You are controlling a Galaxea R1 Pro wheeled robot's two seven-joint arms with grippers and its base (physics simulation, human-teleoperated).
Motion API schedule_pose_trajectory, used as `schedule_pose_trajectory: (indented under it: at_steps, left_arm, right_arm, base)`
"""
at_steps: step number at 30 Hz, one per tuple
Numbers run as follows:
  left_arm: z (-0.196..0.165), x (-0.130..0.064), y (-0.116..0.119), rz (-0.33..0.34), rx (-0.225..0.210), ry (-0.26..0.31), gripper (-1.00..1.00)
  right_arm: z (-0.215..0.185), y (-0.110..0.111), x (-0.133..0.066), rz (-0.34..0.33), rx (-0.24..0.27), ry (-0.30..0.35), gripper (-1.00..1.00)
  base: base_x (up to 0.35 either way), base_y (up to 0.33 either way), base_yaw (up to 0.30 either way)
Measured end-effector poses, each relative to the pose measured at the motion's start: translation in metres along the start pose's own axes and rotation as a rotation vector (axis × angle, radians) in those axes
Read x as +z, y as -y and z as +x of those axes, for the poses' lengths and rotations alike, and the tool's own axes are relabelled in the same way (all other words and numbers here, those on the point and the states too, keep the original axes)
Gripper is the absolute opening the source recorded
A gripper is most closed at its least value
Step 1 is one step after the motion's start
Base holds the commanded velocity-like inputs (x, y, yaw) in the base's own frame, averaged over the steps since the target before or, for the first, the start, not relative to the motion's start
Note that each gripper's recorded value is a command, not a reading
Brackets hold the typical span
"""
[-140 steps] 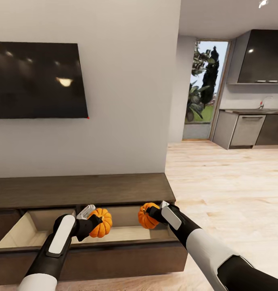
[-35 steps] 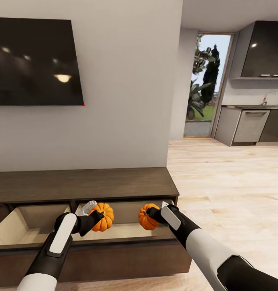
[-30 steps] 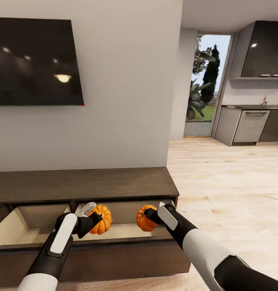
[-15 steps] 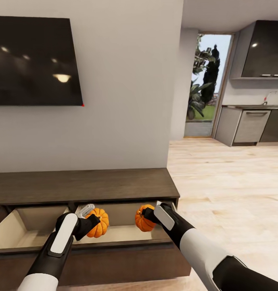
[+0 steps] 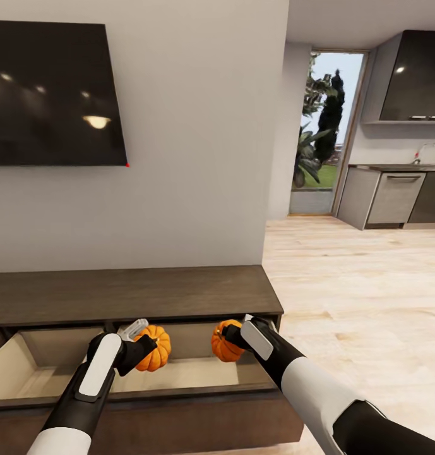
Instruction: Place each of the two pumpkins and all three candles from the living room inside a cabinet in the living room (use any cabinet), then make sure every cabinet is closed, and position the cauldron so it is next to a table in the living room.
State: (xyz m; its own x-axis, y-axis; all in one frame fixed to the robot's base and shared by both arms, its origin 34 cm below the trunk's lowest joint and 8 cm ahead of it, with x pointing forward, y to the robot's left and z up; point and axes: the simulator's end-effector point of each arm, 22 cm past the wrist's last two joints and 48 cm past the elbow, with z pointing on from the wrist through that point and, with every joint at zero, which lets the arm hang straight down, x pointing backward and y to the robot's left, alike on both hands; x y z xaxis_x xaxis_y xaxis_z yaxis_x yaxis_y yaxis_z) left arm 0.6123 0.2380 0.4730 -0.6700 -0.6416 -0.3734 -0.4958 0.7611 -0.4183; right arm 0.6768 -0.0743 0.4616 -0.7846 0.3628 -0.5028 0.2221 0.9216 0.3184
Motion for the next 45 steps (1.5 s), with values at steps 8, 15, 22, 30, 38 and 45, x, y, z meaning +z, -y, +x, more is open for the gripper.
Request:
schedule_pose_trajectory:
  at_steps: [8, 15, 22, 30, 38, 45]
  left_arm:
    - [0.000, 0.000, 0.000, 0.003, 0.002, 0.005, -1.00]
    - [0.004, 0.007, -0.004, -0.002, 0.003, -0.001, -1.00]
    - [0.011, 0.019, -0.012, -0.019, 0.000, -0.023, -1.00]
    - [0.014, 0.026, -0.013, -0.023, -0.007, -0.026, -1.00]
    - [0.014, 0.027, -0.007, -0.018, 0.008, -0.009, -1.00]
    - [0.016, 0.027, -0.002, -0.017, 0.032, 0.000, -1.00]
  right_arm:
    - [0.001, 0.001, 0.001, -0.001, 0.001, 0.002, -1.00]
    - [0.007, 0.004, 0.008, 0.001, 0.003, -0.005, -1.00]
    - [0.018, 0.010, 0.021, 0.012, 0.006, -0.032, -1.00]
    - [0.023, 0.013, 0.029, 0.016, 0.009, -0.045, -1.00]
    - [0.023, 0.012, 0.028, 0.013, 0.008, -0.045, -1.00]
    - [0.024, 0.010, 0.028, 0.009, 0.007, -0.046, -1.00]
  base:
    - [0.002, 0.000, 0.000]
    - [0.000, 0.000, 0.000]
    - [0.000, 0.000, 0.000]
    - [0.000, 0.000, 0.000]
    - [0.000, 0.000, 0.000]
    - [0.000, 0.000, 0.000]
